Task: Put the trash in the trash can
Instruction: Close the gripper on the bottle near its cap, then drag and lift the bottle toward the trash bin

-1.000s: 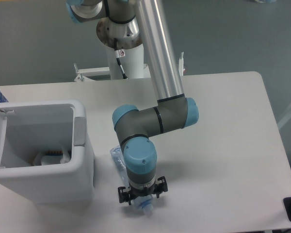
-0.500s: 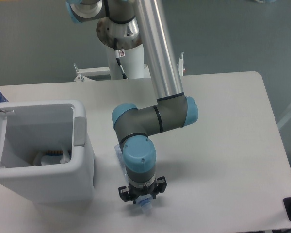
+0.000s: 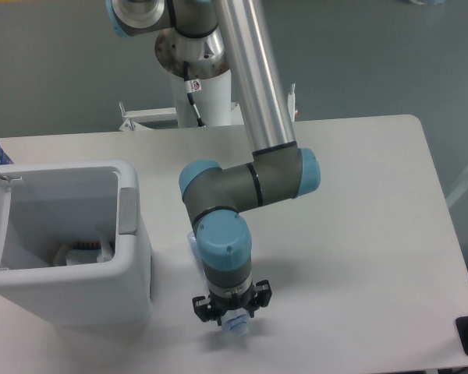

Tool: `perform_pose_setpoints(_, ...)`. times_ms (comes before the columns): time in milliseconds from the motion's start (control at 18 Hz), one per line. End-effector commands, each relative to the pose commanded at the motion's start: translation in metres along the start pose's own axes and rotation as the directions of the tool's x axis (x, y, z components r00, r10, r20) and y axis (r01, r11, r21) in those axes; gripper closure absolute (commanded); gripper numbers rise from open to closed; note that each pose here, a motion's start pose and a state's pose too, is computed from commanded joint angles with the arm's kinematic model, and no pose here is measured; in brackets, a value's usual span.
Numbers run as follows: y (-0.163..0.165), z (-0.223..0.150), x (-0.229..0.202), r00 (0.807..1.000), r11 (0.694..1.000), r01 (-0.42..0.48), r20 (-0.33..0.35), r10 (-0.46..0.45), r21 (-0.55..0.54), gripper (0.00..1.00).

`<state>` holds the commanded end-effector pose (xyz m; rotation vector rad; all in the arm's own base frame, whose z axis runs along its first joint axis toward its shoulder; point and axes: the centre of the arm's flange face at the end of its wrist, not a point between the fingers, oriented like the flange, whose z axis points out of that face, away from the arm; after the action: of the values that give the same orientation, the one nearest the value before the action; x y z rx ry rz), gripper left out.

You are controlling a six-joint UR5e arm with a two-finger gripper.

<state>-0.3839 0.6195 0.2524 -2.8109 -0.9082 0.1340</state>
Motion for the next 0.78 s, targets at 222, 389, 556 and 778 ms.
perform_pose_setpoints(222,-0.01,-0.026,-0.02,1.0,0.998,0.022,0.008,-0.023,0.051,0.36)
perform_pose_setpoints(389,-0.029,-0.057,-0.042,0.998,0.99,0.055,-0.041,-0.05,0.126,0.36)
perform_pose_setpoints(556,-0.039,-0.099,-0.057,0.991,0.975,0.081,-0.118,-0.057,0.209,0.37)
perform_pose_setpoints(778,-0.057,-0.189,-0.083,0.969,0.905,0.137,-0.244,-0.038,0.402,0.37)
